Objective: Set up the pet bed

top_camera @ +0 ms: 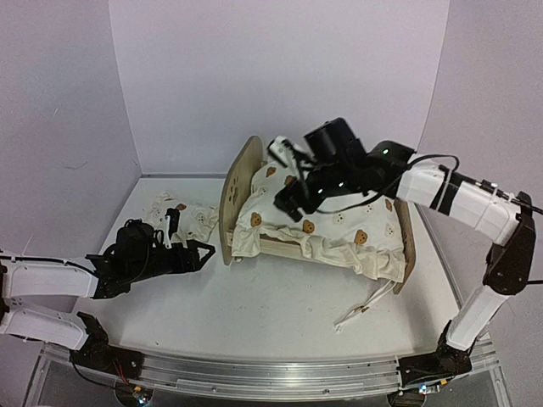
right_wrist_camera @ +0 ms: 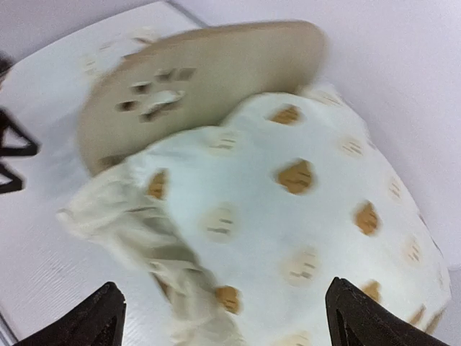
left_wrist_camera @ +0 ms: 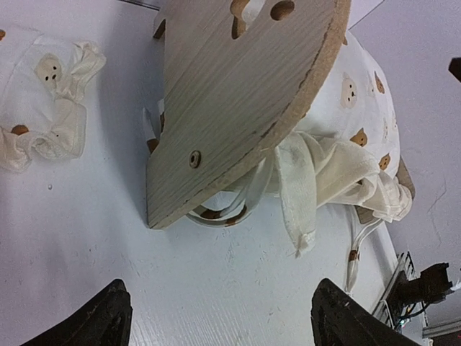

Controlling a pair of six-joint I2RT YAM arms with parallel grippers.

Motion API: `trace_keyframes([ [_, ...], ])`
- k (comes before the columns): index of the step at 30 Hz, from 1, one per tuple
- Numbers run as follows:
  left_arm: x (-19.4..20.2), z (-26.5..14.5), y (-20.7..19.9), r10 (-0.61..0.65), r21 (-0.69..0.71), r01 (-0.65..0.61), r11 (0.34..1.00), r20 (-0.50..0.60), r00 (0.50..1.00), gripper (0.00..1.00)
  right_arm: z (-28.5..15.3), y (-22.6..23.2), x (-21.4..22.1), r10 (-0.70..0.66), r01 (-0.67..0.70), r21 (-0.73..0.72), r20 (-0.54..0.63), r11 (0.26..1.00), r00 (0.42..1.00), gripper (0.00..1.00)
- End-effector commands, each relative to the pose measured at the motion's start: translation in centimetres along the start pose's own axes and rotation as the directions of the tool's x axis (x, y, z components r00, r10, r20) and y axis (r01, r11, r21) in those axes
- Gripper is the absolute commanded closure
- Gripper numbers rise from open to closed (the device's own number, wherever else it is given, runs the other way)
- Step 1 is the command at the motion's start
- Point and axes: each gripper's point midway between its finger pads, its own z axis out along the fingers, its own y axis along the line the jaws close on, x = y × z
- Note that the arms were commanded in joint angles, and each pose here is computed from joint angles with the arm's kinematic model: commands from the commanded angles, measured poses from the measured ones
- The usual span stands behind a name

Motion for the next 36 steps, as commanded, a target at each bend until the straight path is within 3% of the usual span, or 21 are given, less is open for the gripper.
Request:
trace_keyframes([
  [1, -1.5, -0.9, -0.5, -0.050, 0.036, 0.047, 0.998, 0.077, 0.996, 0.12, 3.4, 10.4, -0.4, -0.355, 0.369, -0.132, 0.118, 0.920, 0.927, 0.02],
  [5, -1.1, -1.0, -1.1, -0.058, 0.071, 0.054, 0.996, 0.054, 0.997, 0.11, 7.4, 14.2, 0.5, -0.478, 0.493, -0.115, 0.135, 0.862, 0.868, 0.02],
  [13, -1.6, -1.4, -2.1, -0.042, 0.112, 0.035, 0.993, 0.065, 0.997, 0.11, 12.4, 15.7, 2.1, -0.522, 0.524, 0.032, 0.157, 0.851, 0.839, 0.04],
  [18, -1.6, -1.1, -2.4, -0.014, 0.121, 0.007, 0.993, 0.053, 0.998, 0.11, 12.2, 14.2, 0.4, -0.446, 0.424, 0.145, 0.202, 0.894, 0.872, 0.24],
  [21, -1.3, -0.6, -2.3, -0.010, 0.114, 0.005, 0.993, 0.038, 0.999, 0.11, 11.5, 14.3, -0.7, -0.407, 0.387, 0.128, 0.241, 0.913, 0.881, 0.52],
  [23, -1.3, -0.3, -2.5, 0.007, 0.121, -0.010, 0.993, 0.030, 1.000, 0.13, 10.6, 13.9, -1.2, -0.383, 0.364, 0.119, 0.243, 0.924, 0.891, 0.82],
  [26, -1.2, 0.2, -3.4, 0.057, 0.158, -0.058, 0.986, 0.012, 0.998, 0.18, 9.0, 12.9, -1.4, -0.314, 0.308, 0.067, 0.255, 0.949, 0.914, 1.00],
  [31, -0.7, 2.6, -5.6, 0.153, 0.179, -0.147, 0.973, -0.016, 0.988, 0.26, 7.3, 12.5, -1.2, -0.153, 0.204, -0.183, 0.260, 0.962, 0.953, 1.00],
  [36, -0.9, 4.5, -6.7, 0.189, 0.130, -0.192, 0.973, 0.033, 0.981, 0.33, 6.5, 10.0, -1.2, -0.017, 0.090, -0.282, 0.249, 0.955, 0.968, 1.00],
])
